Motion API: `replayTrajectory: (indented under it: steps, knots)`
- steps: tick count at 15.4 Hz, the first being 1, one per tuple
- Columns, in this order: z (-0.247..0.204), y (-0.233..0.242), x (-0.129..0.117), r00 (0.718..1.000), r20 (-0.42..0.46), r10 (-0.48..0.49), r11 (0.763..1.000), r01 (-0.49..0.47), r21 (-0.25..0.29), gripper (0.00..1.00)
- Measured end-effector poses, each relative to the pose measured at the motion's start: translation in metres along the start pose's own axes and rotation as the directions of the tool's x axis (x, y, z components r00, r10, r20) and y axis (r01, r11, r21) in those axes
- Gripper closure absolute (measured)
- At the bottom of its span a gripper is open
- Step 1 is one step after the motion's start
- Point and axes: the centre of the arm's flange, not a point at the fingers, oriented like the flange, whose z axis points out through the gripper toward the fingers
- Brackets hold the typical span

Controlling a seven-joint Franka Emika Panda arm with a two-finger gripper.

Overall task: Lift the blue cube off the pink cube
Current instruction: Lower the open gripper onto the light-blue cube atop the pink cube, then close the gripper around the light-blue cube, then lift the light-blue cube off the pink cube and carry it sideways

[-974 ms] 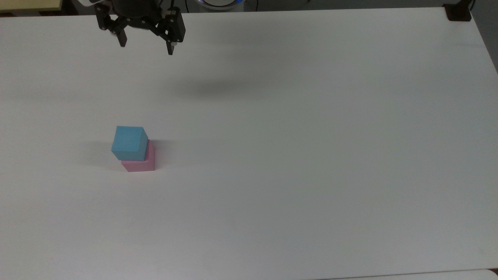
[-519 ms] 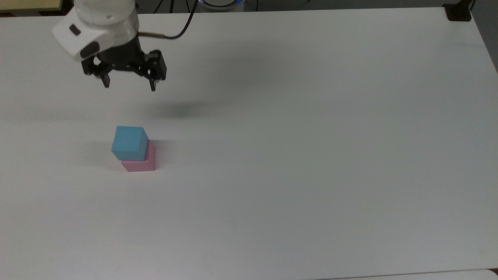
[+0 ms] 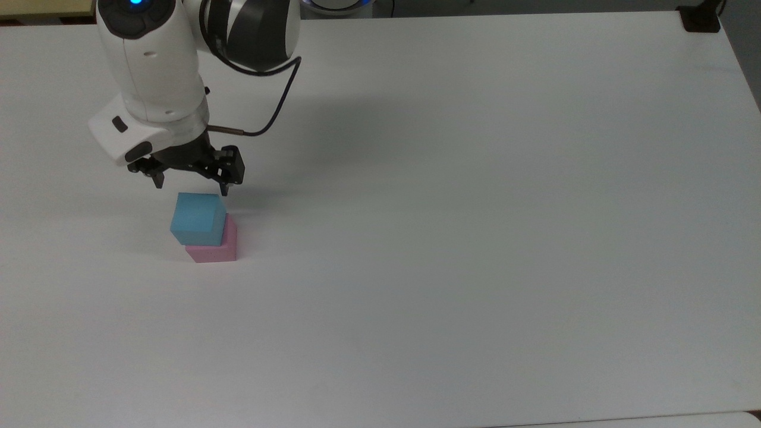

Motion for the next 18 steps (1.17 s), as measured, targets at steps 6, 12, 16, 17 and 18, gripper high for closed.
replayTrajectory:
  steps: [6,12,16,17,18]
  knots:
    - [0.028,-0.010,0.011,0.997,-0.030,0.076,0.997,-0.076,0.009,0.16]
    - [0.002,-0.023,0.015,0.997,-0.055,0.060,0.998,-0.059,0.022,0.41]
    - [-0.005,-0.110,0.017,0.998,-0.049,-0.041,0.998,0.043,0.044,0.42]
    - [-0.002,-0.135,0.015,0.998,-0.040,-0.053,0.997,0.055,0.047,0.42]
    - [0.003,-0.155,0.012,0.998,-0.029,-0.064,0.997,0.065,0.049,0.42]
